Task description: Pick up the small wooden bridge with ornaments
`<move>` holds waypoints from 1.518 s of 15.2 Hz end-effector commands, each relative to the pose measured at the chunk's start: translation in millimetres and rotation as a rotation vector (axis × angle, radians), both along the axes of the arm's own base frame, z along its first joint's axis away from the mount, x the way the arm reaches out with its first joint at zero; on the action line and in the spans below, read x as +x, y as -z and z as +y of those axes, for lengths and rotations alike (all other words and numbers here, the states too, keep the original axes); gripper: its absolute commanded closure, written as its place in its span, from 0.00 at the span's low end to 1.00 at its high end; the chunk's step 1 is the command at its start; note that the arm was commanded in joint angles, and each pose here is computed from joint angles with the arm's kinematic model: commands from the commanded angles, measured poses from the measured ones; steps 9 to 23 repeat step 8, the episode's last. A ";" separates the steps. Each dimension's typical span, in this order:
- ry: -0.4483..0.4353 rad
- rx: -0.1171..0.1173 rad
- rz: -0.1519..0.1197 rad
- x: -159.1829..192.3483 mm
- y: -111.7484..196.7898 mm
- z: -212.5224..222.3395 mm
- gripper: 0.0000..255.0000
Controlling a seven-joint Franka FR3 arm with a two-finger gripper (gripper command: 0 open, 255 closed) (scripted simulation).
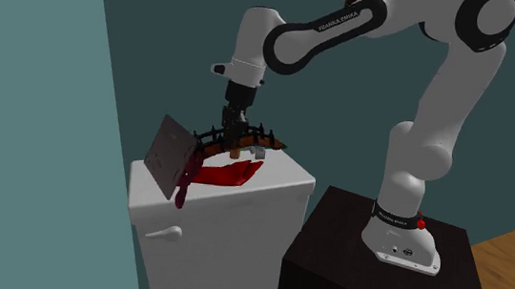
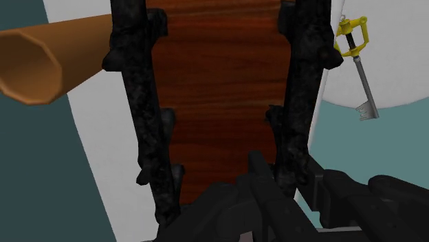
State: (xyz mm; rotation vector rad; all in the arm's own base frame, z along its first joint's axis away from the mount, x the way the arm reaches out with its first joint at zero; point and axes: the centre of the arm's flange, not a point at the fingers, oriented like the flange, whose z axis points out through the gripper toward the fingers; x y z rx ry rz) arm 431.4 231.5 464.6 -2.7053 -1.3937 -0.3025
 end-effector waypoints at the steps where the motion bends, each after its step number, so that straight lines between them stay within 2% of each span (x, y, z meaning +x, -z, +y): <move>1: 0.000 0.000 -0.001 0.4 -11.1 -0.8 1.00; 6: 0.000 0.000 -0.001 0.4 -37.5 -0.8 1.00; 23: 0.000 0.000 -0.001 0.3 -38.3 -0.8 1.00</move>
